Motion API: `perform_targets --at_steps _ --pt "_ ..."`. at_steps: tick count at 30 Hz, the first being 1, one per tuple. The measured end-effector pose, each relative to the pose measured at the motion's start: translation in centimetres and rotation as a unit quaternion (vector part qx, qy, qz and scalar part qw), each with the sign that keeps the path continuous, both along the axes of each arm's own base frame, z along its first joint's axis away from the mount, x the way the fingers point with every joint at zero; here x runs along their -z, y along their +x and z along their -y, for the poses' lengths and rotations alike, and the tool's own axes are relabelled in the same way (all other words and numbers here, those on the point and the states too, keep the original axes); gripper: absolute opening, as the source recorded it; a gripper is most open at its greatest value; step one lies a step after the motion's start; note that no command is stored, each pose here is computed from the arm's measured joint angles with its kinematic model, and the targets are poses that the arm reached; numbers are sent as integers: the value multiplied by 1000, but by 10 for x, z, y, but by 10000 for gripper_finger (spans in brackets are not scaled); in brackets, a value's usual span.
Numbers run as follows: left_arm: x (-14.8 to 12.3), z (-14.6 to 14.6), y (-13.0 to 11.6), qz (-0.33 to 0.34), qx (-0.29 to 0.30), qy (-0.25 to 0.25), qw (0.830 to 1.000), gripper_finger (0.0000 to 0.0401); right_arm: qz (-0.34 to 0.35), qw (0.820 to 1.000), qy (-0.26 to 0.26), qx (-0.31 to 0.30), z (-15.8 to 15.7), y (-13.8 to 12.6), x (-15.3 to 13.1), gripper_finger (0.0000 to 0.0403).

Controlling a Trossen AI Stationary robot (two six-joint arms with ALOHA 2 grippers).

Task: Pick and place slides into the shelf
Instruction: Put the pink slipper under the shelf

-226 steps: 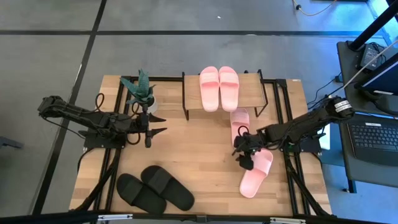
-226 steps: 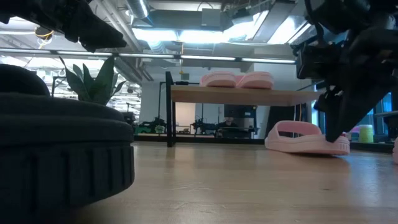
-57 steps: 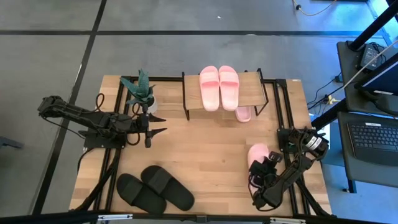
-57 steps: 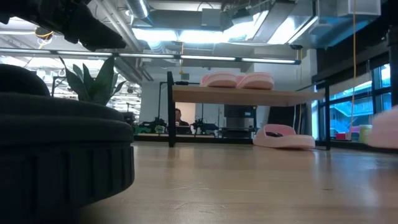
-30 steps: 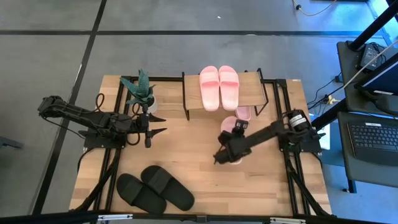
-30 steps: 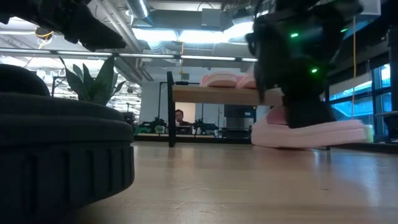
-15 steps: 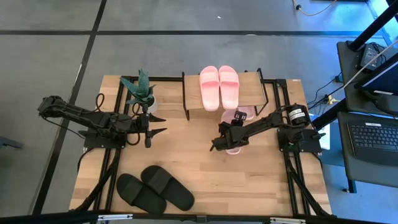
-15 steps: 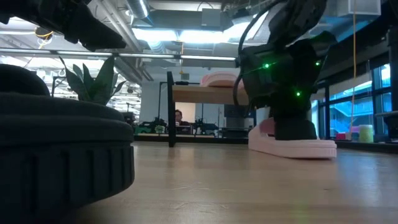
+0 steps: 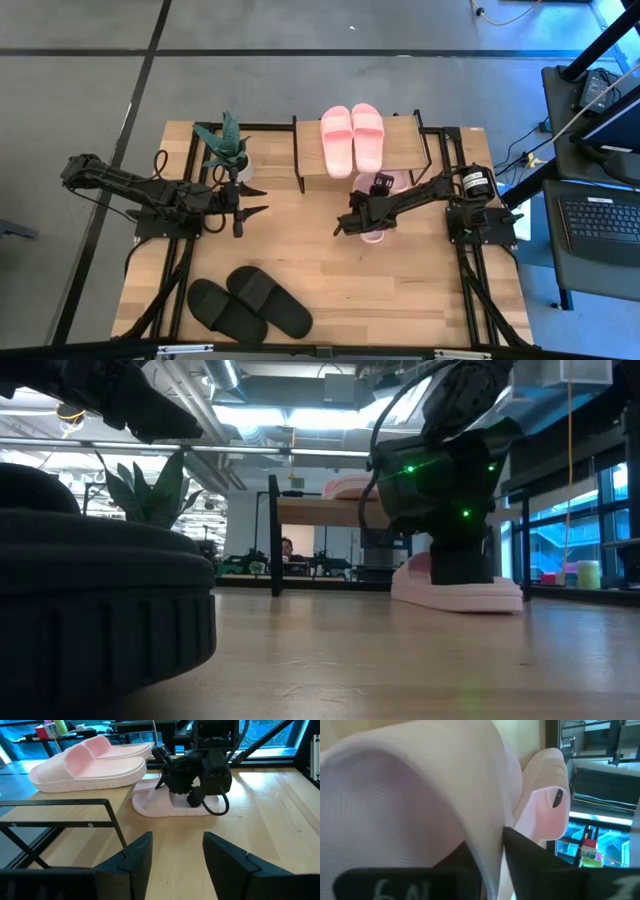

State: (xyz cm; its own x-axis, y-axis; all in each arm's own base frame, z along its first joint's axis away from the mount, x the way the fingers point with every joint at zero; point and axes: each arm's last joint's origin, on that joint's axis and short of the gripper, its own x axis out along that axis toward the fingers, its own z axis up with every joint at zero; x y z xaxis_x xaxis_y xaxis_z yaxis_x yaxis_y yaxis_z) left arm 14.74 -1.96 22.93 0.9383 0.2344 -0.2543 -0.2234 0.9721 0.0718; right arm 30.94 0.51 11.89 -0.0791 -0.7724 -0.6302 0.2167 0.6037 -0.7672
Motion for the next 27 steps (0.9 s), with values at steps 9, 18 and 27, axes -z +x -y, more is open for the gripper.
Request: perform_targets --at_steps 9,18,27 --pt "0 0 0 0 0 0 1000 166 -2 1000 -1 2 1 0 0 104" --pt "0 0 0 0 0 0 1000 166 3 1000 -2 8 1 -1 0 113" --pt "0 0 0 0 0 0 1000 166 1 1000 -2 5 0 -1 0 214"
